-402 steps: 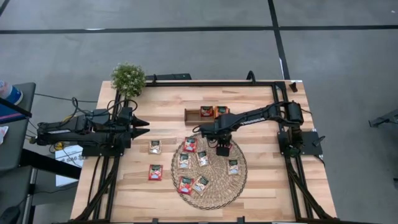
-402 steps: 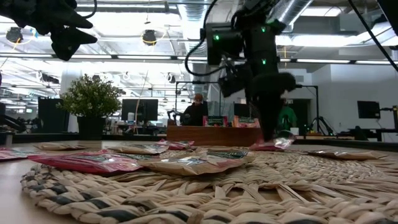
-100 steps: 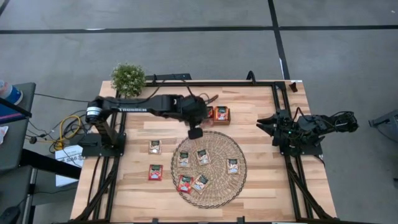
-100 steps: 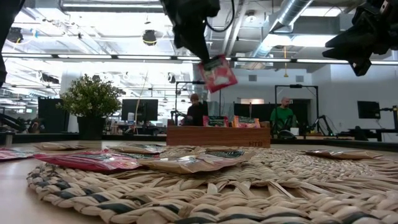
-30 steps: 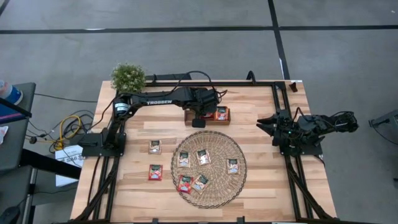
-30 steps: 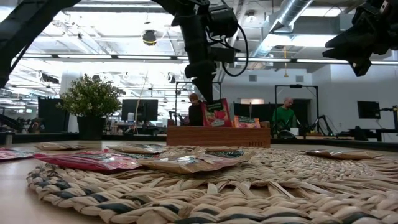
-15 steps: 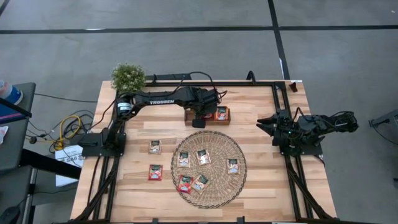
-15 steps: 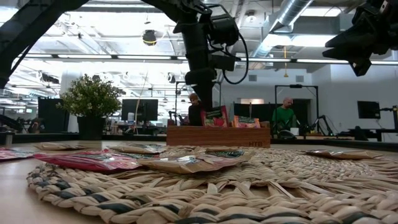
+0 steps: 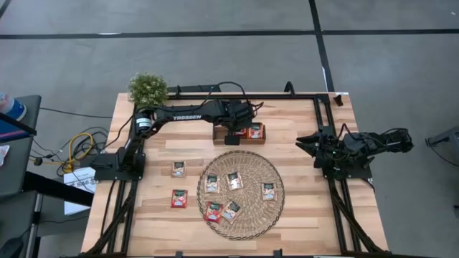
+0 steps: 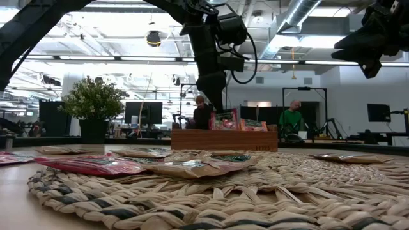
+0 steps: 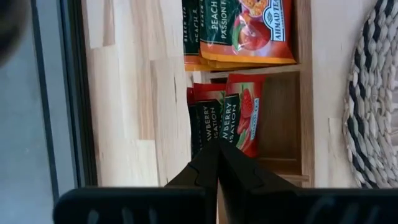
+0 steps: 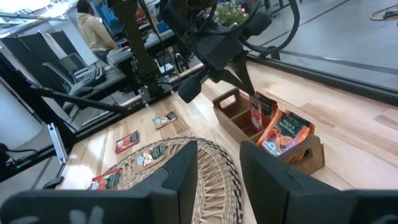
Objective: Pick & Place Tea
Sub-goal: Put the red tea bag in the middle of the wooden organizer
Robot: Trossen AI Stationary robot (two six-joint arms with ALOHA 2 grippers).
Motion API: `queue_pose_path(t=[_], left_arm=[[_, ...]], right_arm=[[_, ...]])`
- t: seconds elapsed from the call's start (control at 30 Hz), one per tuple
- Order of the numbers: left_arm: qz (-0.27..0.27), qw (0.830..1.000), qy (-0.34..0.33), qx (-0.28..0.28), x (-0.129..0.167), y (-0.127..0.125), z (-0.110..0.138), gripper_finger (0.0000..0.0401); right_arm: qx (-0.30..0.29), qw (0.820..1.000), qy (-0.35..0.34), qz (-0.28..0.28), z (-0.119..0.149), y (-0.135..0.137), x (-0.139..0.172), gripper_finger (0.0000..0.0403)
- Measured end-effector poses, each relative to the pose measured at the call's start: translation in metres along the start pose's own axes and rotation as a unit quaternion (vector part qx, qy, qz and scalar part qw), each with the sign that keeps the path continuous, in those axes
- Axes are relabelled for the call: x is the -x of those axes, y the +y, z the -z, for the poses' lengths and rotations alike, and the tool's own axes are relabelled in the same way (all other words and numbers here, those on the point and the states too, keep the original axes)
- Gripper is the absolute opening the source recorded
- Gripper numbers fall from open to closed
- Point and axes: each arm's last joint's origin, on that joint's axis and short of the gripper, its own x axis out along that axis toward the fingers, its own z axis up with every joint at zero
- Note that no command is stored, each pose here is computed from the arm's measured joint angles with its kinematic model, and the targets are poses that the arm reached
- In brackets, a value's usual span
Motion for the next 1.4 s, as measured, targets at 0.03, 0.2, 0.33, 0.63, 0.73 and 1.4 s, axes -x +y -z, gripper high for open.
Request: queue_pose_path(t=[0.03,0.2,0.33,0.63,0.73,1.4], left_arm=[[0.000,1.000,0.000,0.000,0.000,0.000,0.000,0.0000],[-0.003,1.000,0.001,0.001,0.000,0.001,0.001,0.0000],[-0.003,1.000,0.002,0.000,-0.001,0.002,0.001,0.0000],[0.016,1.000,-0.003,0.007,-0.002,0.006,0.003,0.0020],[0.015,1.000,-0.002,0.009,-0.002,0.008,0.004,0.0037],[0.160,0.963,0.176,0.129,0.096,-0.046,0.038,0.0087]], right_arm=[[0.000,1.000,0.000,0.000,0.000,0.000,0.000,0.0113],[0.000,1.000,0.000,0.000,0.000,0.000,0.000,0.0113],[0.000,1.000,0.000,0.000,0.000,0.000,0.000,0.0113],[0.001,1.000,0.000,0.000,0.000,0.000,0.000,0.0113],[0.001,1.000,0.000,0.000,0.000,0.000,0.000,0.0113],[0.003,1.000,0.005,0.001,0.001,0.000,0.000,0.0113]])
